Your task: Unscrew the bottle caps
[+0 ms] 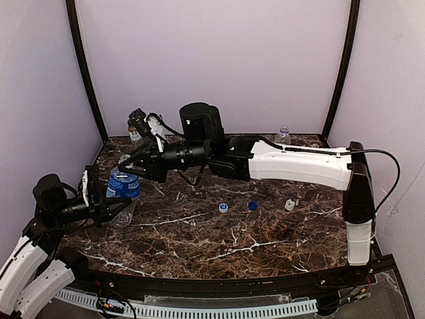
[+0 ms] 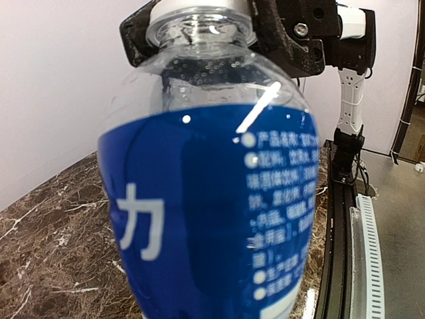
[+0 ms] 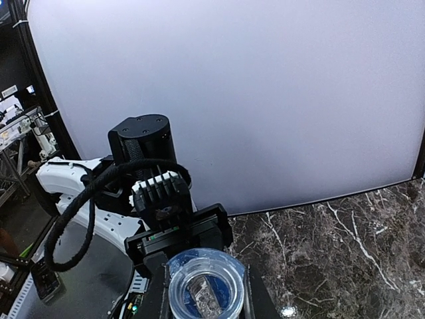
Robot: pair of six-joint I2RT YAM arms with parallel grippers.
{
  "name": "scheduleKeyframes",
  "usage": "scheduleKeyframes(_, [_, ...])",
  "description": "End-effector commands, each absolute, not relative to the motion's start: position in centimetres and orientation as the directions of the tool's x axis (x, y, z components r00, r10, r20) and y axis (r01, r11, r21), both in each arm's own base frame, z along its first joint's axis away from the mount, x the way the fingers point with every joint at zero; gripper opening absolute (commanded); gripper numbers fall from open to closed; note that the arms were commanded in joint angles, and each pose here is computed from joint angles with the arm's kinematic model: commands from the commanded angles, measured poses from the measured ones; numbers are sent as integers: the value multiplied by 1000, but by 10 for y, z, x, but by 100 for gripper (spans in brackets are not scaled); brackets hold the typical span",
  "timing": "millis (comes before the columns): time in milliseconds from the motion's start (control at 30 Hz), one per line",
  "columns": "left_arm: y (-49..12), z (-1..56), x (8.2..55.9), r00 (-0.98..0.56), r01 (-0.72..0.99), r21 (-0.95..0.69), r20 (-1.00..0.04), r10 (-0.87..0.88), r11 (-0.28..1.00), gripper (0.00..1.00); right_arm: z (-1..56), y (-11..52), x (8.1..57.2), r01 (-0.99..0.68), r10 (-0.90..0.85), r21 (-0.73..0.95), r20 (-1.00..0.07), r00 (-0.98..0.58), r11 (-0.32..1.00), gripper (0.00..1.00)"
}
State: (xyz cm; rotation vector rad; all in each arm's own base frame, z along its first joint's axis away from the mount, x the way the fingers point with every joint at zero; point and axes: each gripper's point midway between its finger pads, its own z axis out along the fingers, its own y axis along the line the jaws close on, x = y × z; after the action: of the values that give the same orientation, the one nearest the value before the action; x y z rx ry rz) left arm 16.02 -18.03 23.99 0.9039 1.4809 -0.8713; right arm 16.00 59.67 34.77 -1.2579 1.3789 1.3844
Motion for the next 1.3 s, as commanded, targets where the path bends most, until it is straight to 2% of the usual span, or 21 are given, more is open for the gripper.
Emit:
scheduleKeyframes(0, [-182,251,157,-20,911,7,-998,60,413,20,350,598,161,-978,-108,189,-978,-179,-90,0])
scheduleKeyframes(33, [-181,250,157,-21,909,7,-998,62,417,26,350,597,161,-979,-110,187,-978,-177,-83,0])
scheduleKeyframes(67, [-180,250,159,-22,904,6,-998,63,427,55,353,594,163,-981,-107,181,-979,-173,-71,0])
scheduleKeyframes(100, [-180,249,160,-30,901,0,-998,63,434,77,354,591,168,-983,-107,176,-980,-170,-48,0])
scheduleKeyframes(133, [-179,247,162,-35,895,-3,-997,64,446,93,354,587,173,-985,-109,172,-980,-169,-18,0])
scheduleKeyframes(167, [-178,246,164,-47,890,-13,-997,62,455,96,354,583,181,-986,-114,165,-979,-167,20,0])
scheduleKeyframes(400, [-163,241,186,-79,807,-30,-995,57,590,99,338,509,278,-891,-154,146,-961,-232,431,0])
scheduleKeyframes(533, [-152,236,197,-92,749,-32,-994,57,662,99,312,437,354,-711,-198,23,-954,-227,702,0])
scheduleKeyframes(633, [-145,229,203,-96,715,-24,-993,64,698,99,286,386,403,-582,-220,-25,-938,-268,813,0])
scheduleKeyframes(900, [-134,214,209,-113,674,-25,-991,70,739,99,236,328,467,-463,-199,-28,-925,-325,886,0])
scheduleKeyframes(1267, [-134,214,210,-112,674,-24,-991,70,738,99,193,323,463,-480,-201,-14,-919,-340,877,0])
